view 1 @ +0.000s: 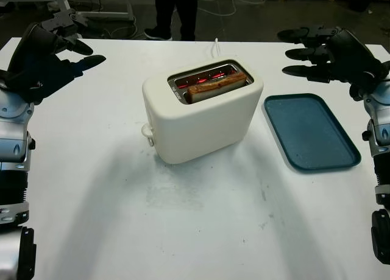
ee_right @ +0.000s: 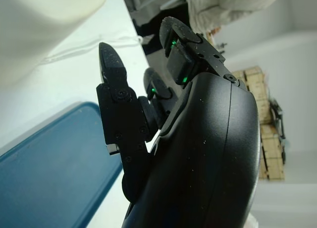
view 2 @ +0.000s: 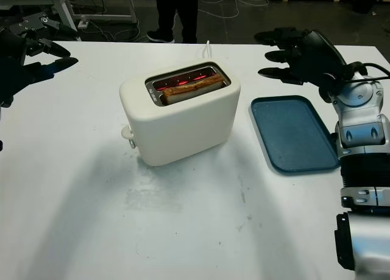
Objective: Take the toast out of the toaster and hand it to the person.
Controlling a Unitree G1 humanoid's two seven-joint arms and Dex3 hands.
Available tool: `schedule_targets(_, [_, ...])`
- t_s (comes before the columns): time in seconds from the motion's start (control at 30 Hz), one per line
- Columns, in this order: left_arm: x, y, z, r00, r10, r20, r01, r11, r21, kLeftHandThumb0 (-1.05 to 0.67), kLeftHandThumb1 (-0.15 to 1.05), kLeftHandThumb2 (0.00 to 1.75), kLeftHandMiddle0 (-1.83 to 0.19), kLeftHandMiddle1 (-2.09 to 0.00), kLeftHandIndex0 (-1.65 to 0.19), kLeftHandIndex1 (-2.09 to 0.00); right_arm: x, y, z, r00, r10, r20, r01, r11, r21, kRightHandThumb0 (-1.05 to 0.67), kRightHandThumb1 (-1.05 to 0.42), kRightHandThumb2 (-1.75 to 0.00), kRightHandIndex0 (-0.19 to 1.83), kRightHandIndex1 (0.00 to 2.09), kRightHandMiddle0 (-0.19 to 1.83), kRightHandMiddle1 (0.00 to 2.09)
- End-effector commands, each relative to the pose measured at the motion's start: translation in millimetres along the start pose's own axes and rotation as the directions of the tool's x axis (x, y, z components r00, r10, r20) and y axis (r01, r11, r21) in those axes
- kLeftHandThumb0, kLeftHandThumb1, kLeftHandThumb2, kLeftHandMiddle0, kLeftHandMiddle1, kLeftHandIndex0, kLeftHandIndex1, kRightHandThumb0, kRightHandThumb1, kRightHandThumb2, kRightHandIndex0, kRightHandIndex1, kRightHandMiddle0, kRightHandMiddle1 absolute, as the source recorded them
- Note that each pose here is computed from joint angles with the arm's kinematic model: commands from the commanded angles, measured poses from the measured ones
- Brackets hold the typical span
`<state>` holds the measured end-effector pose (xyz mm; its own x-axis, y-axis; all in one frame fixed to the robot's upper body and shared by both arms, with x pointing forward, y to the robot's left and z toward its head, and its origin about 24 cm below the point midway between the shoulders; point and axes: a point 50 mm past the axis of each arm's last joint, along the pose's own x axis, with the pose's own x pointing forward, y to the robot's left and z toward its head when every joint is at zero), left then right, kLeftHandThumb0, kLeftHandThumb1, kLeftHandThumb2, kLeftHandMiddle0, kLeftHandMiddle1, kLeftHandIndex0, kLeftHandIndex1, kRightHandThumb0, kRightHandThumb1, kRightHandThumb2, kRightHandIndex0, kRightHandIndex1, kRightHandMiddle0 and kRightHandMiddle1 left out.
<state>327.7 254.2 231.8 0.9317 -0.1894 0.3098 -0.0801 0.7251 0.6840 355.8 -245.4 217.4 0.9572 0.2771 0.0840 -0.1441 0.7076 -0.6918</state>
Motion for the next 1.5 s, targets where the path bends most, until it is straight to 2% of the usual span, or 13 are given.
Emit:
schedule_targets(0.0, [0.9, 1.9, 5.3, 1.0, -0.002, 0.018, 0.002, 1.0, 0.02, -0.55, 0.92, 0.08, -0.44, -1.03, -0.44, -0.83, -1, 0, 1.4, 1.0, 0.002, 0.016, -0.002, 1.0, 0.012, -0.27, -0.92, -0.04, 0.61, 0.03, 0.57, 0.02])
schedule_targets(0.37, [-0.3, -1.9, 3.8, 0.999, -0.016, 0.035, 0.016, 1.0, 0.005, -0.63, 0.92, 0.09, -0.43, -1.06, -0.43, -0.85, 1, 4, 3.8, 0.999, 0.034, 0.035, -0.033, 0.999, -0.022, -0.32, -0.92, -0.07, 0.61, 0.02, 0.57, 0.01])
schedule_targets(0.77, [2.3, -4.7, 5.9, 0.998, -0.049, 0.046, 0.047, 0.998, 0.049, -0.66, 0.92, 0.13, -0.43, -1.05, -0.4, -0.87, 1, 1, 11.3, 0.998, 0.023, 0.059, -0.022, 1.0, -0.017, -0.28, -0.92, -0.03, 0.63, 0.03, 0.58, 0.01])
schedule_targets(1.13, [5.2, -9.5, 5.9, 0.999, -0.046, 0.022, 0.047, 0.998, -0.036, -0.7, 0.92, 0.1, -0.39, -1.05, -0.38, -0.86, 1, 2, 16.9, 0.998, 0.023, 0.055, -0.021, 0.999, -0.04, -0.3, -0.92, -0.03, 0.63, 0.03, 0.58, 0.01])
schedule_targets(1.47, [5.4, -12.5, 8.6, 0.999, -0.04, 0.007, 0.041, 0.998, -0.044, -0.69, 0.92, 0.11, -0.39, -1.05, -0.38, -0.85, 2, 5, 16.6, 0.998, 0.021, 0.062, -0.019, 0.999, -0.027, -0.3, -0.92, -0.02, 0.63, 0.02, 0.58, 0.0])
